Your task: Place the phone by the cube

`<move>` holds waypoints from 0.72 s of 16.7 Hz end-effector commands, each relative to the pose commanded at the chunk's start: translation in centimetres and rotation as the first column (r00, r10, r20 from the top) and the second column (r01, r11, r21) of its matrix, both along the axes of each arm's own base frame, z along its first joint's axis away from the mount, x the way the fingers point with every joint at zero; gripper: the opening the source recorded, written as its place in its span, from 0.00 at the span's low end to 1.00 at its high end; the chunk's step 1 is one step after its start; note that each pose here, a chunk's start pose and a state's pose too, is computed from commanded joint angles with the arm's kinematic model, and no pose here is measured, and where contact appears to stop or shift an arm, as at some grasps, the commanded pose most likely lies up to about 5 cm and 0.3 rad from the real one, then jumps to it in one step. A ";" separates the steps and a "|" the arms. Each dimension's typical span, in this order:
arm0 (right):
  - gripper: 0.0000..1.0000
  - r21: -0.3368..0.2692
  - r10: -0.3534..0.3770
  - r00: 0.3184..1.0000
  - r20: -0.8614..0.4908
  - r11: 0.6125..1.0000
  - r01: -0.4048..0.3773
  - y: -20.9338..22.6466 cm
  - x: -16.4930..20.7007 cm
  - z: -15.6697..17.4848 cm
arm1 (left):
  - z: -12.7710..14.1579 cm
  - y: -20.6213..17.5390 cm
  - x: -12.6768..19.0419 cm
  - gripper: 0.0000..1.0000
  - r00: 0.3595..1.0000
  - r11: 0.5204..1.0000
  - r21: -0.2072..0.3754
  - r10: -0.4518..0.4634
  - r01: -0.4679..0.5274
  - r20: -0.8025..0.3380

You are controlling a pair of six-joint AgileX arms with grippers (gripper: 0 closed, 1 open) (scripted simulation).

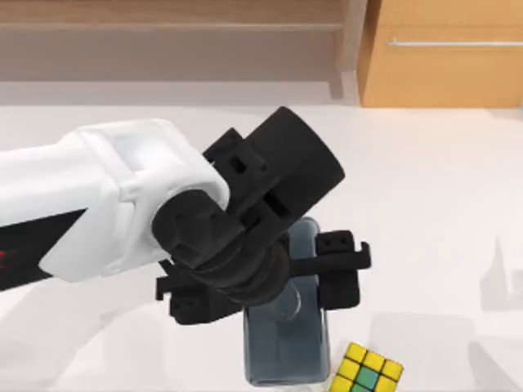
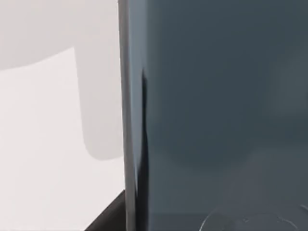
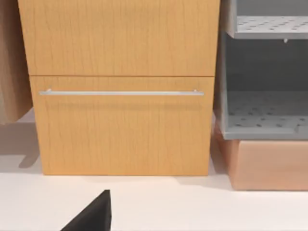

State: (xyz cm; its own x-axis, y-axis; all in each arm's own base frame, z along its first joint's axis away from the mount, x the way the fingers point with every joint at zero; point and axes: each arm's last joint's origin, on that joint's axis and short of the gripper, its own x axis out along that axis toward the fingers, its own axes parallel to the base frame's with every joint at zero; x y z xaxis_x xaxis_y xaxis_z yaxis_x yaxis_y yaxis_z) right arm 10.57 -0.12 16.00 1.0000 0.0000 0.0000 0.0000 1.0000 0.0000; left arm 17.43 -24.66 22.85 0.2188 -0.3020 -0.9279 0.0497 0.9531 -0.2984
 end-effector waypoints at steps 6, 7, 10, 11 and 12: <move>1.00 0.000 0.000 1.000 0.000 1.000 0.000 0.0 0.0 0.0 | -3.5 0.0 -0.1 0.00 0.998 0.996 0.087 0.002 0.003 -0.059; 1.00 0.000 0.000 1.000 0.000 1.000 0.000 0.0 0.0 0.0 | -4.3 0.1 -0.1 0.00 0.997 0.994 0.110 0.003 0.005 -0.075; 1.00 0.000 0.000 1.000 0.000 1.000 0.000 0.0 0.0 0.0 | -7.2 0.6 -0.5 0.00 0.991 0.981 0.193 0.011 0.014 -0.132; 1.00 0.000 0.000 1.000 0.000 1.000 0.000 0.0 0.0 0.0 | -8.2 0.8 -0.7 0.00 0.988 0.974 0.226 0.016 0.020 -0.155; 1.00 0.000 0.000 1.000 0.000 1.000 0.000 0.0 0.0 0.0 | -9.2 1.1 -0.9 0.00 0.984 0.966 0.257 0.021 0.025 -0.177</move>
